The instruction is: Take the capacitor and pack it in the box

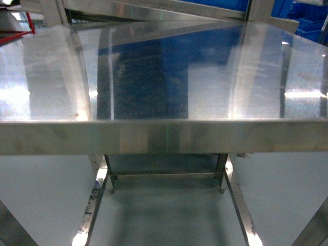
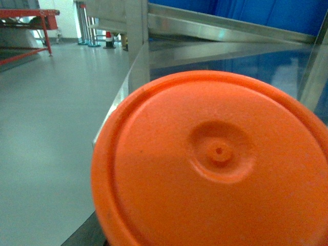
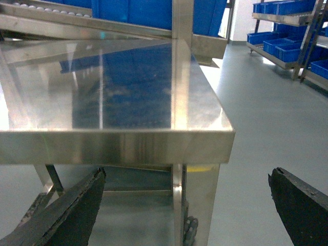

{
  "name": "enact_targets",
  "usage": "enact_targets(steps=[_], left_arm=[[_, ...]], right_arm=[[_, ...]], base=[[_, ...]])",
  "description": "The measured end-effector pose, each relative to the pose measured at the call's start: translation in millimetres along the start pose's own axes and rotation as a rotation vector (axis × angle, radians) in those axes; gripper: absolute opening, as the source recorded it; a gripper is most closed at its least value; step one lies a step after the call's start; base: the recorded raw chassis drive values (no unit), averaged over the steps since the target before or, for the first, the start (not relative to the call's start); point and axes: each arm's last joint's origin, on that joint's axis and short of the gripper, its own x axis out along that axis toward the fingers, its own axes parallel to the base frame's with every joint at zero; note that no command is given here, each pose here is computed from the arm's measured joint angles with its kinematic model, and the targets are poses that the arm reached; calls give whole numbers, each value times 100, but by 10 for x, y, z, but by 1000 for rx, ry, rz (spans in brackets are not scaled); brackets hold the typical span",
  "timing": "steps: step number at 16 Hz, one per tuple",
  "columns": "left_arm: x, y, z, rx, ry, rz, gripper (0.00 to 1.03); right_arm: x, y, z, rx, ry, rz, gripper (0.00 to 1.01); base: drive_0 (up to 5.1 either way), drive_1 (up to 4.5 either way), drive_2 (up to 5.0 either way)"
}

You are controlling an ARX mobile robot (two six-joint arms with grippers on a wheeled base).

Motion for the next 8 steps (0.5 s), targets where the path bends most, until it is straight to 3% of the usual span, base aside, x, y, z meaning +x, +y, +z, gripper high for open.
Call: enact_targets(steps=[8], left_arm=[[0,0,-1,0,0,0,45]], right_arm=[[0,0,0,-1,0,0,98]], base=[[0,0,0]])
